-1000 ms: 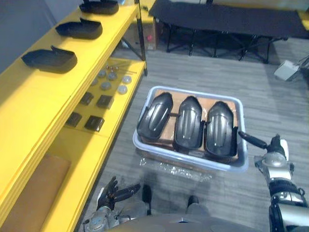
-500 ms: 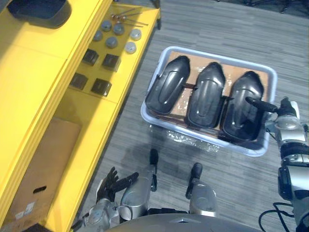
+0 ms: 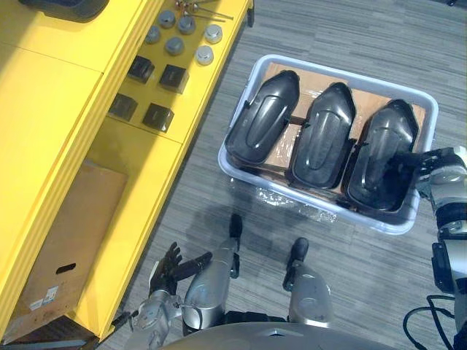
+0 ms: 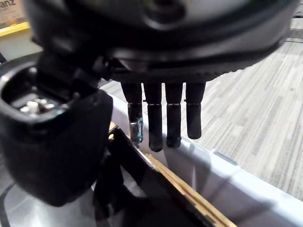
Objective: Walk over and take three plastic housings, then place them on the shelf
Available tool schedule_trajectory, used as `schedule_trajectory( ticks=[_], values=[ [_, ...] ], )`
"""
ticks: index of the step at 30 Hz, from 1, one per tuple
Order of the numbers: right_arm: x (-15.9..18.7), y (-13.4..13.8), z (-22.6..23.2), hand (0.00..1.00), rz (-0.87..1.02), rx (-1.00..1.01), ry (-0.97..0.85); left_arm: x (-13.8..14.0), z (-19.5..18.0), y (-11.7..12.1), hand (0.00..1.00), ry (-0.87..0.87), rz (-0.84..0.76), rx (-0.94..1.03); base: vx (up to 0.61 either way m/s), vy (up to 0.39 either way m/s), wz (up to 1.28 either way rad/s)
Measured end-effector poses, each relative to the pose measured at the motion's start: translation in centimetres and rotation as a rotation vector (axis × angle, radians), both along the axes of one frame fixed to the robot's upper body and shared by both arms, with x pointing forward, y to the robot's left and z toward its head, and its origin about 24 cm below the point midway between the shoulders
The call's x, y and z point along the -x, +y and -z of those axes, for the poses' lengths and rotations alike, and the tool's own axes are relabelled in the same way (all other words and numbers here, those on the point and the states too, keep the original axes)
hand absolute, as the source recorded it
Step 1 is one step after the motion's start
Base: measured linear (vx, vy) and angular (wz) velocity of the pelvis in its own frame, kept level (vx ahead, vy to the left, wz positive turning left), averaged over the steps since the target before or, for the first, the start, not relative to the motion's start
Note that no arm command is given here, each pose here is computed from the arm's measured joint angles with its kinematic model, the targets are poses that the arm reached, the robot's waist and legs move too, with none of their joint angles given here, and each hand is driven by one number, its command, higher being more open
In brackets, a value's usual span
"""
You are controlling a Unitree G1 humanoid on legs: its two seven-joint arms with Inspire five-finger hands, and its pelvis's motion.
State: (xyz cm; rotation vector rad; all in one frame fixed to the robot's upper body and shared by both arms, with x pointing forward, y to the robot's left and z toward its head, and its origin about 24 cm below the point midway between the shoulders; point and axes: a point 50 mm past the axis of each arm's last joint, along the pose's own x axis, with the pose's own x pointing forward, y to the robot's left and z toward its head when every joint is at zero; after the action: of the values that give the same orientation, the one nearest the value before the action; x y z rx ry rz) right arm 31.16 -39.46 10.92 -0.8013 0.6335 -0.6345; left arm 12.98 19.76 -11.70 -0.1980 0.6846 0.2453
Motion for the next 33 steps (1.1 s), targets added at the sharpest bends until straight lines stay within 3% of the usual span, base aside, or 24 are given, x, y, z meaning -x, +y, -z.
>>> schedule_trajectory(
  ticks=[11,24,29,33],
  values=[
    [0.9,0.5,2.6,0.00,-0.017,0.025,0.161,-0.2,-0.1,0.0,1.00,0.011,-0.003,-0.003,0.00,-0.004,-0.01],
    [1.0,1.3,2.6,0.00,-0.007,0.211,-0.024,-0.9,-0.8,0.2,1.00,-0.035,-0.040,0.031,0.00,-0.004,0.02],
    [1.9,2.5,1.5,0.00,-0.047,0.314,-0.214,-3.6,-4.7,-0.5,1.00,-0.248,-0.088,0.098,0.03,-0.023,-0.02],
    [2.6,4.6,2.5,0.00,-0.057,0.318,-0.331,-5.7,-8.9,0.4,1.00,-0.433,-0.166,0.069,0.06,-0.034,-0.05]
  ],
)
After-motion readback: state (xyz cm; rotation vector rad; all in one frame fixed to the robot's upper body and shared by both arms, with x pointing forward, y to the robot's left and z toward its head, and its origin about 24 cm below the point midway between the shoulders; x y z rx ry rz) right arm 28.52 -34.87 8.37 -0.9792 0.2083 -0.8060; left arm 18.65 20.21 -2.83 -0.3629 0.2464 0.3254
